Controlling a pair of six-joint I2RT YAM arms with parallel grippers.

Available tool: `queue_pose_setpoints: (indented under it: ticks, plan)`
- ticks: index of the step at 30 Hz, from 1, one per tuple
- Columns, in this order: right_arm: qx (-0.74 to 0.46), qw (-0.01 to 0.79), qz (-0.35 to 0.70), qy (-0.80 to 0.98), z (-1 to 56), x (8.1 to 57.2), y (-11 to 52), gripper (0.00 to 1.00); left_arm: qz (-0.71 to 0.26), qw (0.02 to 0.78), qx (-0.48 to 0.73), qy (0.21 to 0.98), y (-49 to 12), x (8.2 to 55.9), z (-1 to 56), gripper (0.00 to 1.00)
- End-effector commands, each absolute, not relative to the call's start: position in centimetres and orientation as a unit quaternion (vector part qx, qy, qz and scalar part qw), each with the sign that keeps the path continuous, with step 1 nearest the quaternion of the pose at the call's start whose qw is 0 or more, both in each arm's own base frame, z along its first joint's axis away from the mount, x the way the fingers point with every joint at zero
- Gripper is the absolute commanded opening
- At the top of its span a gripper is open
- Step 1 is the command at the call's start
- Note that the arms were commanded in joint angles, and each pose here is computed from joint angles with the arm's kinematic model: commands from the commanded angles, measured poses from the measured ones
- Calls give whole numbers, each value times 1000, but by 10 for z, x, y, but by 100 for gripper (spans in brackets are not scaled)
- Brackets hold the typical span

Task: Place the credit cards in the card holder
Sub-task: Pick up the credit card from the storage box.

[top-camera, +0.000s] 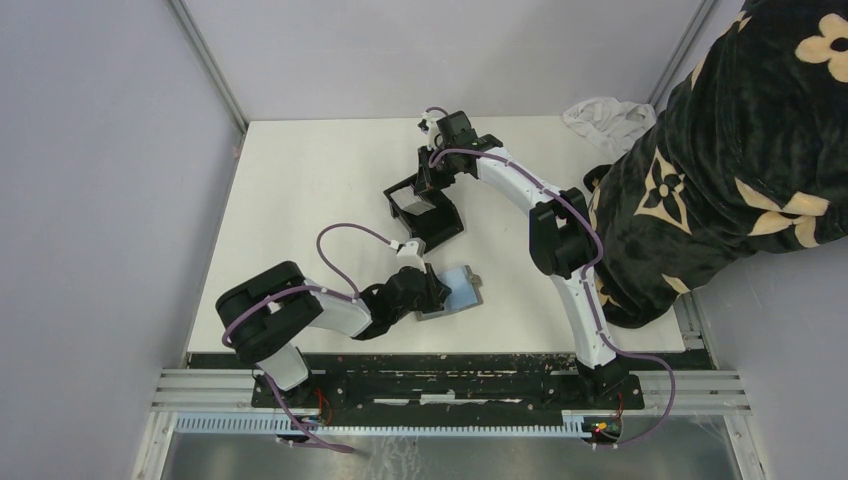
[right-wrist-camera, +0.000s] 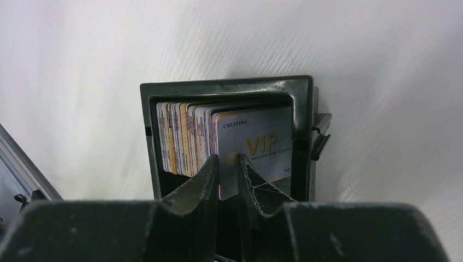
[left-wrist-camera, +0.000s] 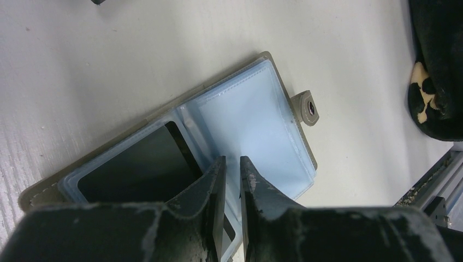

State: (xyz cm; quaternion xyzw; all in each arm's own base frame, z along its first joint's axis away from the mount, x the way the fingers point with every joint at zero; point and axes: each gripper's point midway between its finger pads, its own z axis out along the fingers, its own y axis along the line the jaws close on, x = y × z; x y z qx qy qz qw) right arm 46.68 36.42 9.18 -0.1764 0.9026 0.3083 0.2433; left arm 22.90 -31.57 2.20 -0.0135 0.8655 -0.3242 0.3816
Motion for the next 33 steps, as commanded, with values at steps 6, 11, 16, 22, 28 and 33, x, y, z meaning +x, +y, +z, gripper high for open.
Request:
queue_pose_setpoints:
  ticks: [6, 11, 16, 22, 28, 33]
  plan:
    - [-175, 250, 317, 898, 118, 460, 367, 26, -301, 379, -22, 875, -303, 228, 13, 23]
    - [-175, 251, 317, 898, 120, 459, 366, 21, -303, 377, -24, 875, -303, 227, 11, 23]
    - [-175, 250, 326, 895, 125, 457, 369, 21, -304, 376, -24, 875, -303, 227, 11, 23]
    - [-175, 254, 337, 890, 135, 454, 371, 22, -307, 376, -26, 874, -303, 227, 12, 23]
    - [-176, 254, 342, 888, 141, 451, 374, 23, -311, 375, -26, 873, -303, 225, 12, 23]
    - [-178, 256, 343, 886, 144, 449, 376, 23, -312, 375, -29, 872, -303, 225, 13, 23]
